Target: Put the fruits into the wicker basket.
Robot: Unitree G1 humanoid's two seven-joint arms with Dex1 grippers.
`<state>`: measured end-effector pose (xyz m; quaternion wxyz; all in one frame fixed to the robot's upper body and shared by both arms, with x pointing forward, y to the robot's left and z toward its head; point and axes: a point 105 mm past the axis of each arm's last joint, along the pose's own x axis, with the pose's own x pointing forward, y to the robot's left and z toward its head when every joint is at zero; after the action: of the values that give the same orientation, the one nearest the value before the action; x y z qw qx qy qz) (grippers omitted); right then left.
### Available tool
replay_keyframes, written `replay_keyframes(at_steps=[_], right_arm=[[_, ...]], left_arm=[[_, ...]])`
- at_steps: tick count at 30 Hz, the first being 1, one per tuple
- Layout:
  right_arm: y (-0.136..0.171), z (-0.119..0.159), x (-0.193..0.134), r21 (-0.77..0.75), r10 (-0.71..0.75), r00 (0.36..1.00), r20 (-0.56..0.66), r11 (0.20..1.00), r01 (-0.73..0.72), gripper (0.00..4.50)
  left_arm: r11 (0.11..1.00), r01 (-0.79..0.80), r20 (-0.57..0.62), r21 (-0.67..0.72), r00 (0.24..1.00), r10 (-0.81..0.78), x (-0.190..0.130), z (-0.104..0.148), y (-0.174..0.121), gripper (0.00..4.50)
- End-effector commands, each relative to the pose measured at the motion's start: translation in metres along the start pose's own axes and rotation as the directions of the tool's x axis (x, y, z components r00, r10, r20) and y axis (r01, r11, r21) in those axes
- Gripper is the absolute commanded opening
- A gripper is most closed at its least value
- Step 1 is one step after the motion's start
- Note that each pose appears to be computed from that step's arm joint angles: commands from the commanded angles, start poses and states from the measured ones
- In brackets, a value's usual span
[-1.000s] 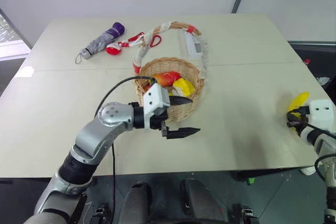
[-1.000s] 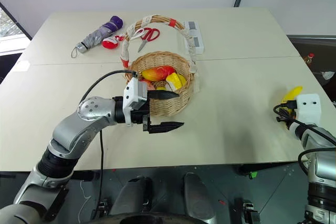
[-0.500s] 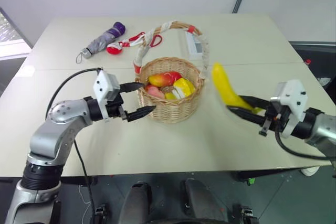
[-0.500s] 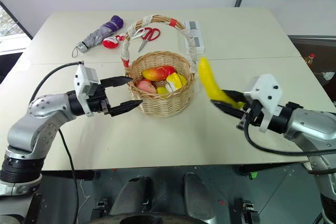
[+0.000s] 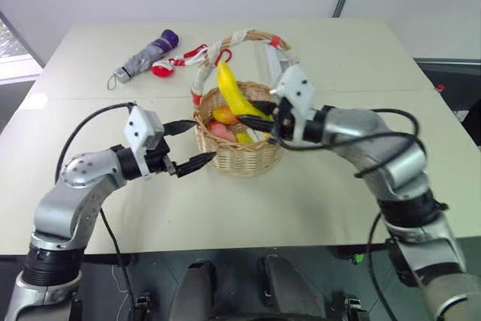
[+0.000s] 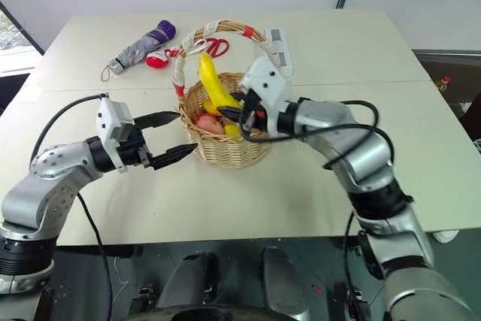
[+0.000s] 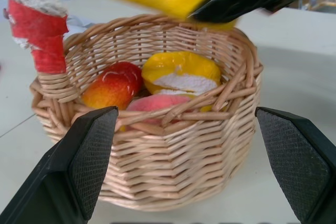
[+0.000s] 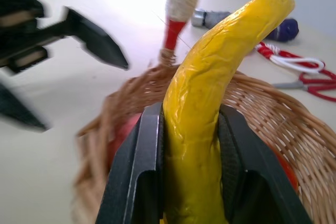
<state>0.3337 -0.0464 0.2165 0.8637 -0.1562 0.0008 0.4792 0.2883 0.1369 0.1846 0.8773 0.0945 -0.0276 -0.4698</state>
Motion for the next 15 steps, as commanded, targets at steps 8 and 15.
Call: replay_keyframes(at_steps=[8, 15], right_arm=[[0.028, 0.02, -0.066, -0.148, 0.089, 0.987, 0.136, 0.987, -0.068, 3.06], [-0.01, -0.016, -0.101, 0.06, -0.206, 0.971, 0.119, 0.978, 0.2, 3.06]], left_arm=[[0.999, -0.051, 0.043, -0.008, 0.998, 0.051, -0.006, 0.003, 0.003, 4.5], [0.994, -0.087, 0.071, -0.058, 0.993, 0.091, -0.013, -0.006, 0.007, 4.5]])
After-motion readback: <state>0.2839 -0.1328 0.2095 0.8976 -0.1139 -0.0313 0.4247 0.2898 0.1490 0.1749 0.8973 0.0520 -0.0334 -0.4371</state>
